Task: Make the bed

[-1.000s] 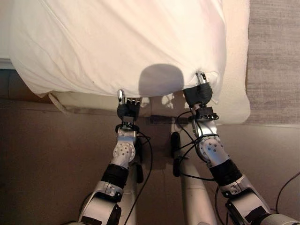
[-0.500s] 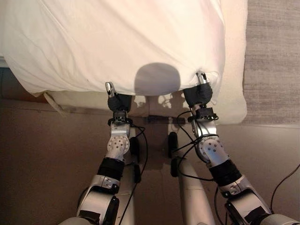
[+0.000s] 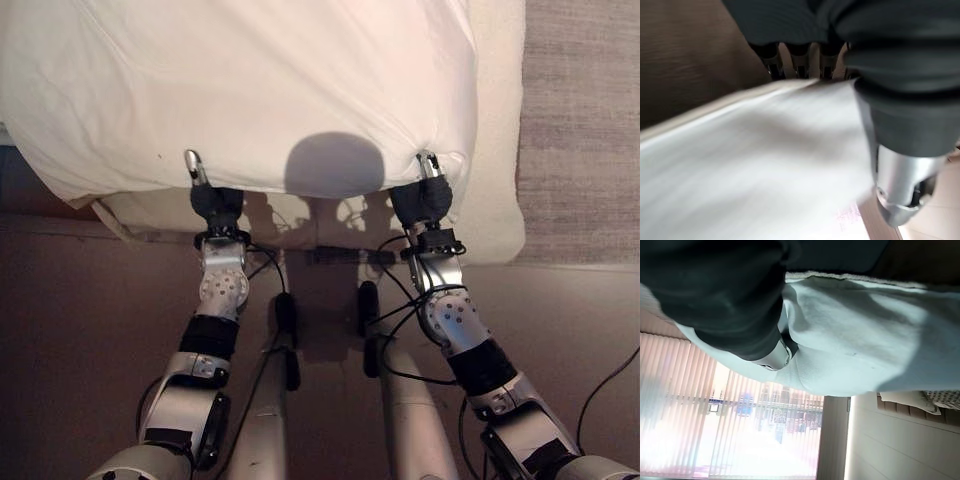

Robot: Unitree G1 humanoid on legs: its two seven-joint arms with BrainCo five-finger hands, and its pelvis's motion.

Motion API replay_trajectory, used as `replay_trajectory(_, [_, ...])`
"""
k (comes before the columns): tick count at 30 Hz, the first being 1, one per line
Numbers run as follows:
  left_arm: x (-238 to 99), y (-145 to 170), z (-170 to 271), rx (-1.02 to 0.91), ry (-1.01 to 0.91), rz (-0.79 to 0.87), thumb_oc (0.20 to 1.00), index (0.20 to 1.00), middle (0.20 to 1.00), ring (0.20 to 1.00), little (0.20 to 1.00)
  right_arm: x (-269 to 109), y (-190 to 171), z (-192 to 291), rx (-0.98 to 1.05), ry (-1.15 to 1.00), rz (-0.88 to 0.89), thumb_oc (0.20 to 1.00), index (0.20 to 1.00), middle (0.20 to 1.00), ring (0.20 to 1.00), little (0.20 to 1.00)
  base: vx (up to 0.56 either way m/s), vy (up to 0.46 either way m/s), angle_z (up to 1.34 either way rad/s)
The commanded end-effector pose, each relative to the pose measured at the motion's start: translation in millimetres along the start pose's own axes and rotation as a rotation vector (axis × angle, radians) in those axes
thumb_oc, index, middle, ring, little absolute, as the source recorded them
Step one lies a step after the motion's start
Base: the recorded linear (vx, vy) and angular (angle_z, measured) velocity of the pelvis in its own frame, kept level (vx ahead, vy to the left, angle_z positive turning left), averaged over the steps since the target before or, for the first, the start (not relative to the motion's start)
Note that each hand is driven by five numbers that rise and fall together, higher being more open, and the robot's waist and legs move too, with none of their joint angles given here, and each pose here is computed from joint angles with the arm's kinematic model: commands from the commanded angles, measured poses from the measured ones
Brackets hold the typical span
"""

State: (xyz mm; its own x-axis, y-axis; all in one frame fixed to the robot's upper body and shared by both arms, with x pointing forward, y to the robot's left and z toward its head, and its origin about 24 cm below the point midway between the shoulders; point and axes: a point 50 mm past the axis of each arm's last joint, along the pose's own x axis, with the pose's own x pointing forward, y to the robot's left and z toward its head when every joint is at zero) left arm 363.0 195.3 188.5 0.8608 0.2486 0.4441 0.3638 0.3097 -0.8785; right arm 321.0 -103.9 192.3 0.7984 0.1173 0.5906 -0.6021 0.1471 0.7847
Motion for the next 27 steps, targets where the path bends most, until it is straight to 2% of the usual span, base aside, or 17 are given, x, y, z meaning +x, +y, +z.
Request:
replay_trajectory(1, [8,7,43,0.115,-0.194,0.051,1.0,1.0,1.0,1.0,1.0,-16,12,24,-0.02,-0.106,0.096,0.2,0.2,0.2,0.2,0.2,0.0,0.0,0.0])
replay_trajectory(8, [15,6,72,0.16,-0.306,0.117,1.0,1.0,1.0,1.0,1.0,-21,8,25,-0.04,-0.1,0.056,0.2,0.2,0.2,0.2,0.2,0.0,0.0,0.0])
replay_trajectory(15, [22,12,107,0.198,-0.427,0.252,1.0,1.0,1.0,1.0,1.0,-25,4,23,-0.052,-0.089,0.008,0.2,0.2,0.2,0.2,0.2,0.0,0.0,0.0])
replay_trajectory(17, [23,13,113,0.203,-0.46,0.292,0.777,0.777,0.777,0.777,0.777,-27,2,23,-0.051,-0.094,-0.012,0.2,0.2,0.2,0.2,0.2,0.0,0.0,0.0])
replay_trajectory(18, [23,14,114,0.204,-0.47,0.314,0.332,0.332,0.332,0.332,0.332,-27,1,22,-0.052,-0.091,-0.02,0.2,0.2,0.2,0.2,0.2,0.0,-0.034,-0.02])
replay_trajectory(19, [23,14,116,0.206,-0.489,0.331,0.2,0.2,0.2,0.2,0.2,-28,2,22,-0.053,-0.093,-0.02,0.2,0.2,0.2,0.2,0.2,-0.01,-0.039,-0.02])
replay_trajectory(22, [17,23,127,0.231,-0.545,0.435,0.2,0.2,0.2,0.2,0.2,-30,0,22,-0.055,-0.108,-0.062,0.2,0.2,0.2,0.2,0.2,0.01,-0.065,-0.05])
replay_trajectory(27, [1,38,133,0.272,-0.562,0.496,0.2,0.2,0.2,0.2,0.2,-38,-8,21,-0.073,-0.093,-0.125,0.2,0.2,0.2,0.2,0.2,0.02,-0.092,-0.08])
